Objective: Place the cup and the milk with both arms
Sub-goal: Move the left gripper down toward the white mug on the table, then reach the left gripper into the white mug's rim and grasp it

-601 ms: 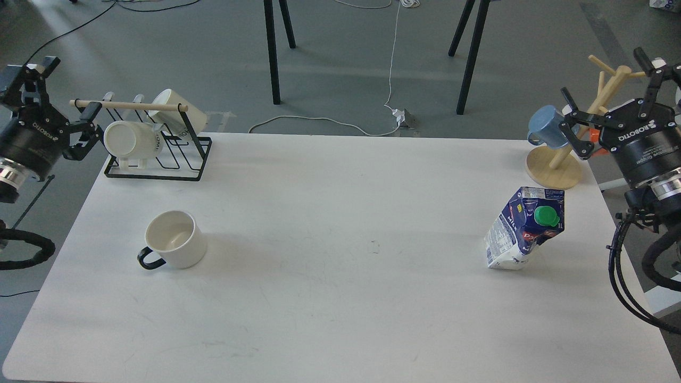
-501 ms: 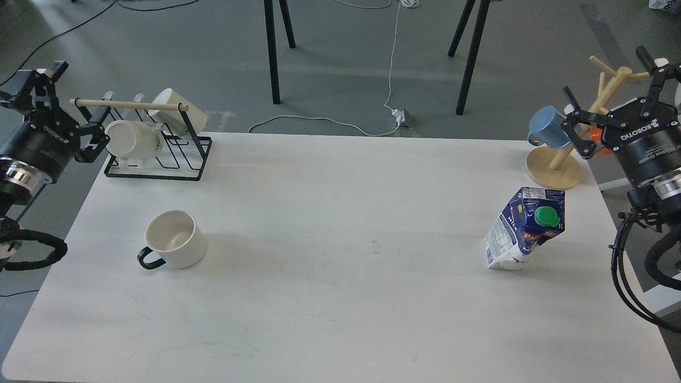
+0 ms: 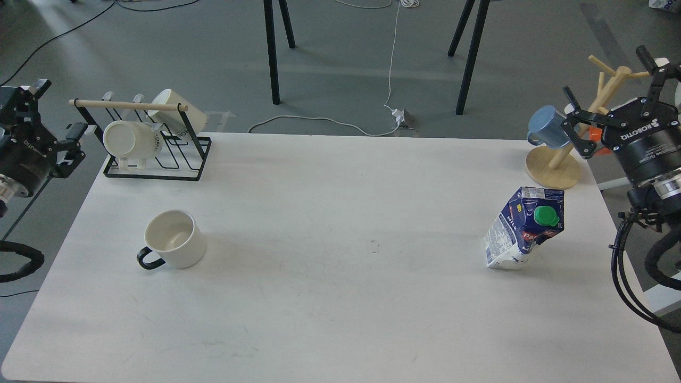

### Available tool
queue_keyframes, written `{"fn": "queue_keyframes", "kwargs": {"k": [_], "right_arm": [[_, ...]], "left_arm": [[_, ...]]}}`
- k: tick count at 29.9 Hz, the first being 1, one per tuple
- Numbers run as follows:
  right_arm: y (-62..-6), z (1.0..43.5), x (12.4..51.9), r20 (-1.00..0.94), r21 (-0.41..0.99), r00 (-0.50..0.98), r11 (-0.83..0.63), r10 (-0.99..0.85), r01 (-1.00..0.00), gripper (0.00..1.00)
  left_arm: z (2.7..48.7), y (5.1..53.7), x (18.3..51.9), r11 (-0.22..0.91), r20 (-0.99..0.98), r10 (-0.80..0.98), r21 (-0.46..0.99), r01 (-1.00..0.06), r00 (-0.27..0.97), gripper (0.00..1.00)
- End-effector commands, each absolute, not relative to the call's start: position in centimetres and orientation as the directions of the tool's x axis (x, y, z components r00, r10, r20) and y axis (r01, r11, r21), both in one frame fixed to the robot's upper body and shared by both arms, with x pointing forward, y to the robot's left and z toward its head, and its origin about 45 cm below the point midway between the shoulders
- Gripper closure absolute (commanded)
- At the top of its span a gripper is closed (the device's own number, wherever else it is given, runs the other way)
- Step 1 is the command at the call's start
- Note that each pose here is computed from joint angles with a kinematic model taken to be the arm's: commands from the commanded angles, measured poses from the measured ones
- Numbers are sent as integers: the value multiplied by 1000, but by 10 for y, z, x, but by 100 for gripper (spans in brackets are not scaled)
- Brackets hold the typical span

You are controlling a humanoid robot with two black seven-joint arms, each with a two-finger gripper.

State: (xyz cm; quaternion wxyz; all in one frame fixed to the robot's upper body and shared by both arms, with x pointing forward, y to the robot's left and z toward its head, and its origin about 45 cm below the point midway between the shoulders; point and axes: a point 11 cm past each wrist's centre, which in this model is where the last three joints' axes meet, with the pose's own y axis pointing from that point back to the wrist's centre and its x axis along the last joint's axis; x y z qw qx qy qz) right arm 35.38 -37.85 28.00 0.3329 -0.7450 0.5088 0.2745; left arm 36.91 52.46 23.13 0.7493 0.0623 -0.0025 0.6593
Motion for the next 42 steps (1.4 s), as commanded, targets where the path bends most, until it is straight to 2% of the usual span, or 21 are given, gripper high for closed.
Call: {"fn": "queue_keyframes", "kwargs": {"k": [1,4,9,13,17,32,42], "right_arm": [[-377,279,353,-750,-214,332,-264,-573,-940,1],[-376,279,353,-751,-214,332,-266,-571,-940,1],[-377,275,351,-749,-203,325,-267,-577,-942,1],[-380,275,350,-747,-199,320,-263,-582,-944,1],[-387,273,347,-744,-187,305,-253,-594,-949,1],[-386,270,345,-744,-174,299,-259,-598,-950,1],[-388,273,345,-742,-183,302,-254,-598,-950,1]], "left_arm": [[264,540,373,148,280,943,129,-980,179,0],[290,536,383,203,457,849,184,-962,267,0],[290,494,386,329,698,493,403,-854,519,0],[274,464,384,380,729,307,496,-781,612,0],[247,460,373,362,701,192,600,-713,687,0],[200,458,346,345,587,102,737,-582,803,0],[176,469,332,276,599,-42,776,-567,799,1]]}}
